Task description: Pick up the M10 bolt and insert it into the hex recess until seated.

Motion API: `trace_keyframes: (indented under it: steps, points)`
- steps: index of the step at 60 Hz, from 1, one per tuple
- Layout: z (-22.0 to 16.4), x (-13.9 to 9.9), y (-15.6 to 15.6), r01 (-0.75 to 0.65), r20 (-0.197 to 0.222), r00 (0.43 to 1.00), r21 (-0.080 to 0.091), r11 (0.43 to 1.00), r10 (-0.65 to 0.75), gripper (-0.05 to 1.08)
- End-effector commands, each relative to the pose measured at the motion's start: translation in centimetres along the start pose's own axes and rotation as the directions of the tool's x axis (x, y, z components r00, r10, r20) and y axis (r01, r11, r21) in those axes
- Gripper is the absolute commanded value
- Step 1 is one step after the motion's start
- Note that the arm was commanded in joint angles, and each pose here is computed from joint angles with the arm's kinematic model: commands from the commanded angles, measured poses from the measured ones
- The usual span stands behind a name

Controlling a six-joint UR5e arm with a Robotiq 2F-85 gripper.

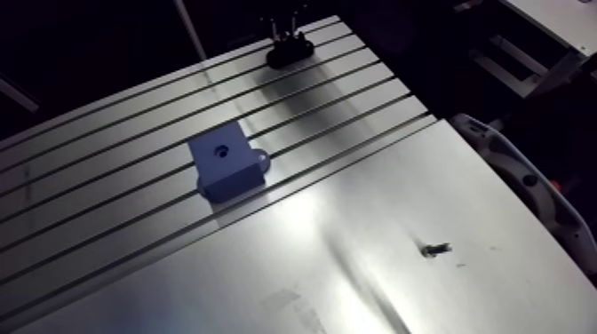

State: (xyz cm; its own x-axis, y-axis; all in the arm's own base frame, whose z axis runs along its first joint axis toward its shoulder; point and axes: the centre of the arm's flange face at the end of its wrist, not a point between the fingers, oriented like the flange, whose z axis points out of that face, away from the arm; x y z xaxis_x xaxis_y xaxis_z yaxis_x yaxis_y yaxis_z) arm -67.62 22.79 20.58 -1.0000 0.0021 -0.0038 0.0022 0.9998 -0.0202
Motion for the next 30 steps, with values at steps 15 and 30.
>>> trace_keyframes:
  steps: [15, 30]
  points:
    - [0.07, -0.01, -0.11, -0.005, 0.001, 1.000, 0.001, 1.000, 0.005, 0.59]
    - [0.31, 0.03, -0.03, -0.007, 0.006, 1.000, -0.002, 1.000, 0.007, 0.62]
